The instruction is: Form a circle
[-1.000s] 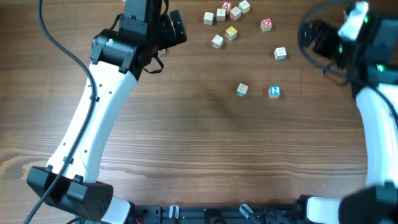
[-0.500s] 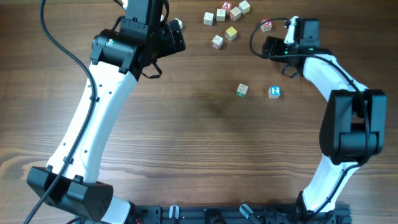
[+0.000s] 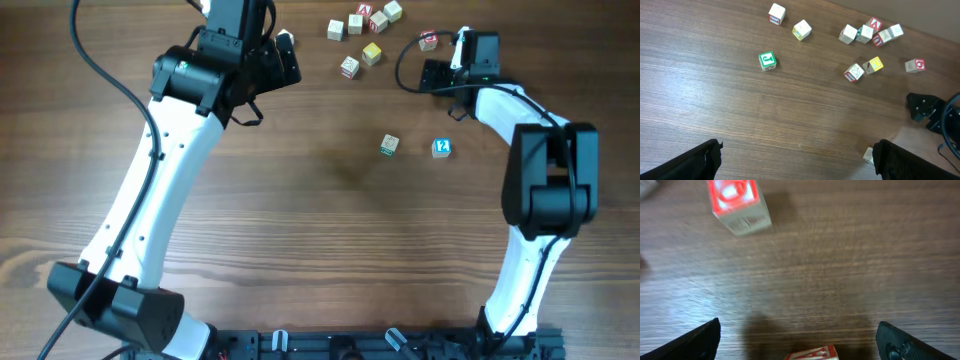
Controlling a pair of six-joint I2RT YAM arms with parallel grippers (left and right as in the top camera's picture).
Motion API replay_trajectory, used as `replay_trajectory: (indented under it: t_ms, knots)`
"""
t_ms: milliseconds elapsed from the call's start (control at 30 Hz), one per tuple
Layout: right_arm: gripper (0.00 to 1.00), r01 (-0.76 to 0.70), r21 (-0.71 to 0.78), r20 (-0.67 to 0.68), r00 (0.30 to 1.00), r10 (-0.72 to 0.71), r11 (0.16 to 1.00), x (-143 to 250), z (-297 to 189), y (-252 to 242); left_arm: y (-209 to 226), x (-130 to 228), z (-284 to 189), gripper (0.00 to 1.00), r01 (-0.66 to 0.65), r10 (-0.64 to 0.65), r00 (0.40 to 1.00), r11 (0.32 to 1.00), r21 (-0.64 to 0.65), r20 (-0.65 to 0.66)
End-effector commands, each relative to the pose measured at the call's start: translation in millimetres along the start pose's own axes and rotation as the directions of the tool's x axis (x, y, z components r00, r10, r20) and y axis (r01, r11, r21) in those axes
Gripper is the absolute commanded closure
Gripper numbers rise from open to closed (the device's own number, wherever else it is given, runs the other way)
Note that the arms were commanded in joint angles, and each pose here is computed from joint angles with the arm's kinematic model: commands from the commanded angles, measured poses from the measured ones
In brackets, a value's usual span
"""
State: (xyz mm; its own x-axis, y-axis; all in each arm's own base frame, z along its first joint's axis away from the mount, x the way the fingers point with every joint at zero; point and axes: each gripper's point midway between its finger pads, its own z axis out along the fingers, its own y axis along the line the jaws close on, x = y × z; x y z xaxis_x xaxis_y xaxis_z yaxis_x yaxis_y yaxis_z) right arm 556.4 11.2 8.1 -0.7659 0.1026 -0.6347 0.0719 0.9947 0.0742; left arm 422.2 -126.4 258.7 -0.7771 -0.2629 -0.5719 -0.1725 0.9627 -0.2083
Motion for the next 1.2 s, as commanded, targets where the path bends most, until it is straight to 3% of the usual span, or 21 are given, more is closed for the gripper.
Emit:
replay_trajectory:
  t_ms: [0, 300, 600, 767, 867, 1033, 1167]
  knots:
    - [0.06, 0.011, 0.008, 0.003, 1.0, -0.011, 1.0, -5, 5, -1, -4, 11, 23, 0.0, -0.006, 0.005, 0.999, 1.0, -0.015, -0.053]
    - [0.46, 0.018, 0.067, -0.096, 0.995, -0.011, 0.998, 13, -2, -12, -5, 14, 34, 0.0, -0.009, 0.007, 0.998, 1.0, -0.024, -0.067]
    - [0.79, 0.006, 0.066, -0.084, 0.997, -0.001, 0.998, -20, -62, -8, -5, 13, 34, 0.0, -0.009, 0.007, 0.998, 1.0, -0.023, -0.066]
    - [0.84, -0.043, 0.072, -0.062, 0.997, 0.048, 0.996, -37, -117, -7, -5, 13, 34, 0.0, -0.009, 0.007, 0.998, 1.0, -0.023, -0.066]
    - [0.87, -0.043, 0.074, -0.075, 0.996, 0.049, 0.996, -39, -174, -7, -5, 13, 34, 0.0, -0.009, 0.007, 0.998, 1.0, -0.023, -0.066]
    - [0.87, -0.056, 0.089, -0.159, 0.985, 0.07, 0.994, -8, -271, -10, -5, 13, 34, 0.0, -0.009, 0.007, 0.998, 1.0, -0.022, -0.064]
    - [0.87, -0.048, 0.1, -0.257, 0.964, 0.073, 0.994, 27, -308, -13, -9, 10, 34, 0.0, -0.005, 0.004, 0.999, 1.0, -0.005, -0.053]
